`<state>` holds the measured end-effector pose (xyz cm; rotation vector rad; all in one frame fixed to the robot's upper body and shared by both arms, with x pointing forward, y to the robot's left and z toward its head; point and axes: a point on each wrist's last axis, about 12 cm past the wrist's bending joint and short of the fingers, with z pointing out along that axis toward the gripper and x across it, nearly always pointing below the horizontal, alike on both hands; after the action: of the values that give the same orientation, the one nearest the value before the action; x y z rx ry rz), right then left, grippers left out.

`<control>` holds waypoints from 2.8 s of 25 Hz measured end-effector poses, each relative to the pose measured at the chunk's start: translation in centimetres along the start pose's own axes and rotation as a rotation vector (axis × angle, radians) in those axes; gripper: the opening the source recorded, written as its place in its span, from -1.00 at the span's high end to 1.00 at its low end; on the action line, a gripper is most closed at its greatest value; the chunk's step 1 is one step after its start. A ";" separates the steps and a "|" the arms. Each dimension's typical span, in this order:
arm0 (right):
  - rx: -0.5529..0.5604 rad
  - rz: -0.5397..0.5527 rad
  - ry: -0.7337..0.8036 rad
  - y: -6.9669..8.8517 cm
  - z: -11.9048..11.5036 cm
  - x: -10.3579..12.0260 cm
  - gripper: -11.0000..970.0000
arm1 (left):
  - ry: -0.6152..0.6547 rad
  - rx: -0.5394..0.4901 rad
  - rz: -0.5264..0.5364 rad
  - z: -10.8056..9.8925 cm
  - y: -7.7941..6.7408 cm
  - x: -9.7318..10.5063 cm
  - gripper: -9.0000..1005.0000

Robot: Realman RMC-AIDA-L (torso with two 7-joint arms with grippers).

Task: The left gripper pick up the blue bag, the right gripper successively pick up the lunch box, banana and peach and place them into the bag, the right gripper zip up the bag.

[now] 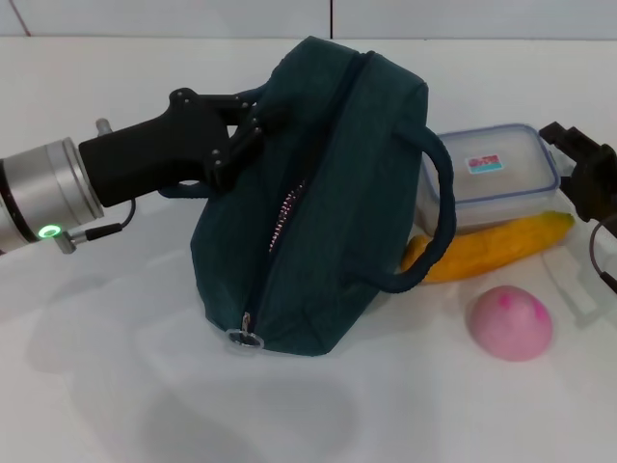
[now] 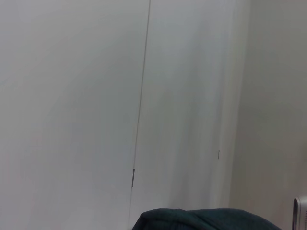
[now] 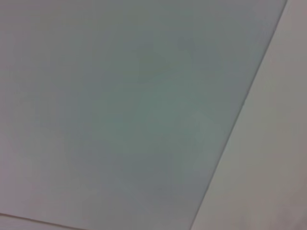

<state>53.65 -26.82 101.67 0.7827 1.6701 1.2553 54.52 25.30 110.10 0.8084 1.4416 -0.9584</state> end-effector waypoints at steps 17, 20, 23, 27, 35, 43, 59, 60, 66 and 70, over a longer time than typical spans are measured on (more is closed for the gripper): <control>-0.053 -0.096 -0.002 0.7 0.1 0.0 0.75 | -0.016 0.020 0.008 0.1 -0.3 -0.1 0.91; -0.075 -0.136 -0.004 0.9 0.1 -0.2 0.77 | -0.040 0.067 -0.011 -0.1 -0.8 -0.5 0.91; -0.155 -0.252 -0.017 1.7 -0.2 -0.7 0.78 | -0.054 0.068 -0.031 -0.3 -0.7 -0.8 0.91; -0.306 -0.420 -0.048 3.6 -0.3 -1.2 0.78 | -0.080 0.011 -0.044 -1.1 -0.2 -0.9 0.91; -0.487 -0.598 -0.081 6.7 0.9 -2.1 0.78 | -0.049 -0.050 -0.054 -0.5 0.7 -0.6 0.91; -0.707 -0.646 -0.101 11.9 3.9 -3.7 0.78 | -0.016 -0.097 -0.081 0.7 1.5 0.0 0.91; -0.870 -0.713 0.182 16.6 8.4 0.8 0.78 | -0.014 -0.116 -0.076 1.1 1.9 -0.1 0.91; -0.866 -0.718 0.196 16.4 8.3 1.0 0.78 | -0.014 -0.117 -0.076 1.1 1.9 -0.1 0.91; -0.751 -0.765 0.293 14.0 8.1 1.8 0.78 | -0.018 -0.124 -0.076 1.0 2.0 -0.2 0.91; -0.718 -0.806 0.372 13.2 8.0 2.7 0.78 | -0.012 -0.135 -0.074 1.1 2.2 -0.2 0.91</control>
<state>59.56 -17.41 112.69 -0.5440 1.3998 1.2806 56.97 25.24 110.11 0.6533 1.5172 -0.9092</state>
